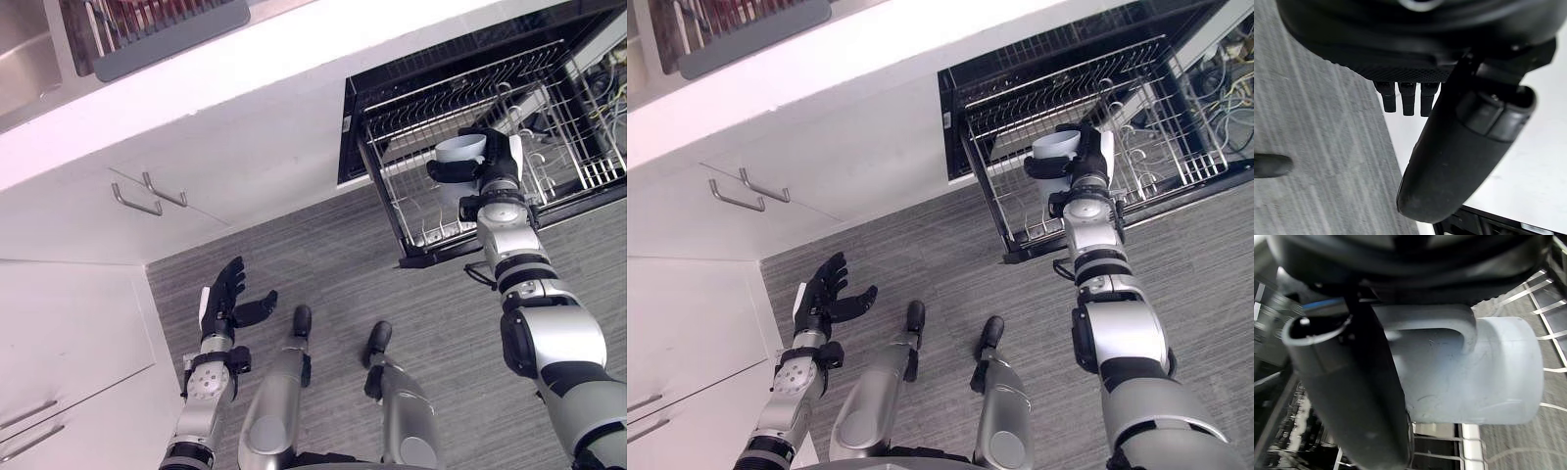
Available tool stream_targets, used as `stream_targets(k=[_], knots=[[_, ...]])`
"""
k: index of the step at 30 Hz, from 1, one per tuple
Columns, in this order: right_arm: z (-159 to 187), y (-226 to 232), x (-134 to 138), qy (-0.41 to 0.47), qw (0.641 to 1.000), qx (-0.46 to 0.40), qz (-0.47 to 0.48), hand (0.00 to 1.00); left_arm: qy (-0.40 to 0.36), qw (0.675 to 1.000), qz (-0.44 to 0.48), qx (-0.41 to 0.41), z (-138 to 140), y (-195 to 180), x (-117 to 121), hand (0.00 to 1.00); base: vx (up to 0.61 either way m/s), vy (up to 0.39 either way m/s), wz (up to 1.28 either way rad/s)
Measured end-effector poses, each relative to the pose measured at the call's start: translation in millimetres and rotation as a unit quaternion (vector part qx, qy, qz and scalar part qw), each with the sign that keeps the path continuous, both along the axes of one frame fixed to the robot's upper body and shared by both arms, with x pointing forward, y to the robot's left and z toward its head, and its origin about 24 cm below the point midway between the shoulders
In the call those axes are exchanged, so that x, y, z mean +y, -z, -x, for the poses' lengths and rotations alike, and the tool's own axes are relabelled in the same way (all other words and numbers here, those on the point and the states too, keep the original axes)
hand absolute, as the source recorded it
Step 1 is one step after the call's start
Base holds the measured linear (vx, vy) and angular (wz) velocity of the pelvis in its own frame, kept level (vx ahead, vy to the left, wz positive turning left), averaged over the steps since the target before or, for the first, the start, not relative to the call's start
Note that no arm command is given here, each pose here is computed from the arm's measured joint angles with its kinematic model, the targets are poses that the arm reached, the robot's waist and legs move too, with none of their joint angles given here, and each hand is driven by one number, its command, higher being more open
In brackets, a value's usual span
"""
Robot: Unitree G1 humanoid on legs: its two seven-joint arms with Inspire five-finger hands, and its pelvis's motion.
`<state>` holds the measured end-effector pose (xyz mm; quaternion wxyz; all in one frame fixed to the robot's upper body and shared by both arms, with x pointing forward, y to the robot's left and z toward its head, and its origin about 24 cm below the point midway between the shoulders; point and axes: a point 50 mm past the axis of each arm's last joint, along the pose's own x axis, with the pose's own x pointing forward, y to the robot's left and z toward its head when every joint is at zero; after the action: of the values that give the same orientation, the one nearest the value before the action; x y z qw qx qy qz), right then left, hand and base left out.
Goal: Walk over to the sink, pick up the cup, carry it to the dishwasher, place the cup inside the dishwasher, then close the dishwasher door
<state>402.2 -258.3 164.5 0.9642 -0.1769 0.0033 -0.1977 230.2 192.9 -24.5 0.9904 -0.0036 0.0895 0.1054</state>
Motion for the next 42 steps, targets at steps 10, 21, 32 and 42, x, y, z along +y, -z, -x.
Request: stream_targets(k=[10, 21, 32, 42], knots=[[-2, -13, 7, -0.012, 0.998, -0.039, -0.041, 0.90, -0.007, 1.000, 0.016, -0.001, -3, 0, -3, 0.90, 0.00, 0.000, 0.00], [75, 23, 61, -0.099, 0.975, -0.181, -0.080, 0.90, -0.041, 0.998, 0.019, 0.042, 13, 17, 10, 0.90, -0.01, 0.000, -0.05], [163, 23, 68, -0.118, 0.956, -0.259, -0.067, 0.90, -0.076, 0.987, 0.039, 0.140, 46, 56, 12, 0.90, 0.08, 0.007, 0.34], [130, 29, 74, -0.161, 0.962, -0.222, 0.005, 0.90, -0.071, 0.970, 0.018, 0.232, 90, 86, 14, 0.90, 0.10, 0.204, 0.29]])
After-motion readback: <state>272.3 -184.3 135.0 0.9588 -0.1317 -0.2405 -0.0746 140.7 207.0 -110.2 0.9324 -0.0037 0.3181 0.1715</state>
